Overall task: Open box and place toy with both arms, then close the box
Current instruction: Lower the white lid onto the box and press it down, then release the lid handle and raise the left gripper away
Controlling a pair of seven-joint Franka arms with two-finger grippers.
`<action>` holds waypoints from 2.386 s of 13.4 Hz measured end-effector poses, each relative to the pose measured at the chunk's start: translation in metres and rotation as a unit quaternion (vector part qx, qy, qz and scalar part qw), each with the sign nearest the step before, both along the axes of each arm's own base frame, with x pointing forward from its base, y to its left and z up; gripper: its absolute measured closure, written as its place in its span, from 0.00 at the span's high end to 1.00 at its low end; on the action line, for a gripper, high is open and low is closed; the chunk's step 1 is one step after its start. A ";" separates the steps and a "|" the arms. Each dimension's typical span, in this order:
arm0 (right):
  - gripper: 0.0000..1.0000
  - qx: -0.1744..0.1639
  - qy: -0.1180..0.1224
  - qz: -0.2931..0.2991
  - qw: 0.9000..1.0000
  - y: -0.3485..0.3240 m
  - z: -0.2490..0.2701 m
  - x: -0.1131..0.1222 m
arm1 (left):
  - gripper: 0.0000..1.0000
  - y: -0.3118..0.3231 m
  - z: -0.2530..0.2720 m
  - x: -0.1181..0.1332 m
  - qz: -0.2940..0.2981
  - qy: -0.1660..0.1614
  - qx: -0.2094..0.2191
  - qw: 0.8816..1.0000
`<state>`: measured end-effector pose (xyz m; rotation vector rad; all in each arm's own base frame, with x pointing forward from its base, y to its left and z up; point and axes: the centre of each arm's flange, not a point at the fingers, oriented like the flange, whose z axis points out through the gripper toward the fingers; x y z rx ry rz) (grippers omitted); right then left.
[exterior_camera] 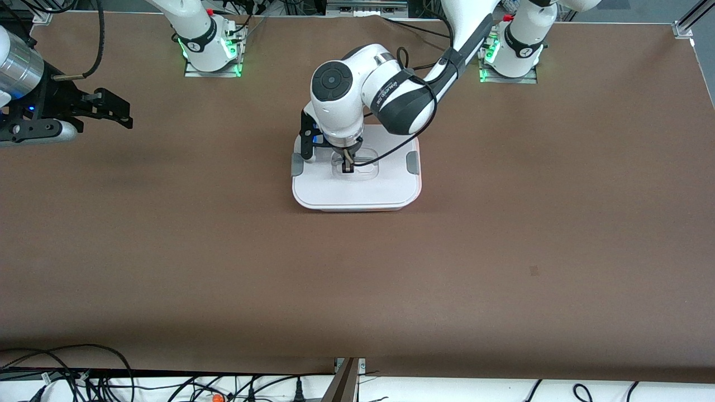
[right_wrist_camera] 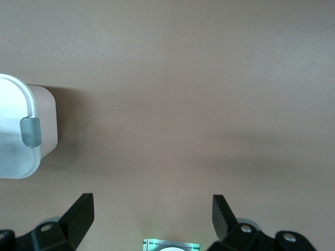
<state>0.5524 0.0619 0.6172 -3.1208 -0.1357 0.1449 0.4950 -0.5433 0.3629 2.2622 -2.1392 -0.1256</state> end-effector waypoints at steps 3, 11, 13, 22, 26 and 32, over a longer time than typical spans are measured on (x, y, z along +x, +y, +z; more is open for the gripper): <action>1.00 0.000 -0.001 0.002 1.000 0.002 0.000 0.000 | 0.07 0.001 0.000 -0.001 -0.002 0.002 0.003 1.000; 1.00 0.001 -0.003 0.004 1.000 0.003 0.000 0.000 | 0.07 0.007 0.003 -0.004 -0.002 0.009 0.013 1.000; 1.00 0.001 -0.003 0.010 1.000 0.003 0.000 0.000 | 0.07 0.008 -0.003 -0.006 -0.003 0.013 0.017 1.000; 1.00 0.005 -0.003 0.018 1.000 0.004 0.001 0.000 | 0.07 0.007 -0.006 -0.006 -0.003 0.010 0.013 1.000; 1.00 0.005 -0.005 0.019 1.000 0.004 0.001 0.001 | 0.07 0.007 -0.009 -0.007 -0.004 0.010 0.013 1.000; 1.00 0.006 -0.006 0.024 1.000 0.004 0.001 0.001 | 0.09 0.006 -0.009 -0.008 -0.004 0.010 0.012 1.000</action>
